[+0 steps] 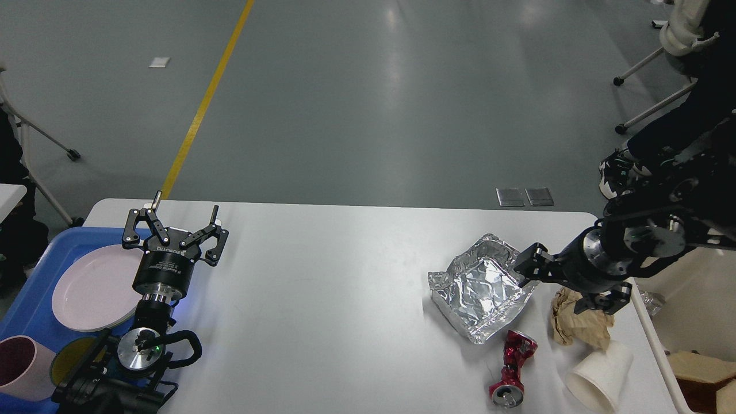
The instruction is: Tidy desktop
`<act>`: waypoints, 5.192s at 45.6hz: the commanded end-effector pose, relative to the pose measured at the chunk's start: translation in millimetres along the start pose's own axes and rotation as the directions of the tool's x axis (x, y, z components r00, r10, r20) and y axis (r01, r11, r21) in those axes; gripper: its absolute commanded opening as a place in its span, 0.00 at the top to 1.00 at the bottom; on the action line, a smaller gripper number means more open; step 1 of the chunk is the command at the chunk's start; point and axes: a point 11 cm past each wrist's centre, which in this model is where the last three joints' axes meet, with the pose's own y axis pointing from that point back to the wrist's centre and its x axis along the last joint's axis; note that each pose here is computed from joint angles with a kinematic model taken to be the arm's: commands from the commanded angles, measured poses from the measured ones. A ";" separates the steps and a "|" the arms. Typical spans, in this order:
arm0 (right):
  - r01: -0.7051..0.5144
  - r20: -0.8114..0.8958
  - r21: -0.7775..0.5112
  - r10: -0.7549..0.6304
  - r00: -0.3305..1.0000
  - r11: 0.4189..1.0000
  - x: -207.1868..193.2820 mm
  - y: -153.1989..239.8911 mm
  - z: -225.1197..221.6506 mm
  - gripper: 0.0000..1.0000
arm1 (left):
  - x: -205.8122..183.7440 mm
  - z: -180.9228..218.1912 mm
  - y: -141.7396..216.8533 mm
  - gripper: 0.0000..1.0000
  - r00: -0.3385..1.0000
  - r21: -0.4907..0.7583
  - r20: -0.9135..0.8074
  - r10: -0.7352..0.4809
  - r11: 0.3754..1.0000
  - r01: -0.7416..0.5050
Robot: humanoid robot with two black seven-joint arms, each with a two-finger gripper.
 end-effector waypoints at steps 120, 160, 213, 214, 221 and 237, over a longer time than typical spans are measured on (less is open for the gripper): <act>-0.010 -0.116 -0.078 0.001 0.993 0.997 40.3 157.3 -14.0 1.00 | -0.1 0.0 -0.1 0.03 1.000 0.000 0.000 0.000 1.000 0.000; -0.278 0.285 -0.210 0.331 0.900 0.937 136.9 150.1 241.3 1.00 | 0.1 0.1 -0.1 0.03 1.000 -0.001 -0.001 0.002 1.000 -0.002; -0.580 0.169 -0.439 0.697 0.697 0.686 30.2 -109.6 339.7 0.77 | 0.1 0.0 -0.1 0.03 1.000 0.000 0.000 0.001 1.000 -0.001; -0.586 0.163 -0.440 0.702 0.693 0.681 30.8 -109.0 339.9 0.63 | -0.1 0.0 -0.1 0.03 1.000 0.000 0.000 0.000 1.000 0.000; -0.633 0.139 -0.444 0.747 0.651 0.634 39.4 -101.5 339.7 0.00 | 0.0 0.1 -0.1 0.03 1.000 -0.001 -0.001 0.000 1.000 0.000; -0.648 0.142 -0.447 0.764 0.629 0.616 53.4 -88.8 340.4 0.00 | -0.1 0.0 -0.1 0.03 1.000 0.000 0.000 0.000 1.000 0.000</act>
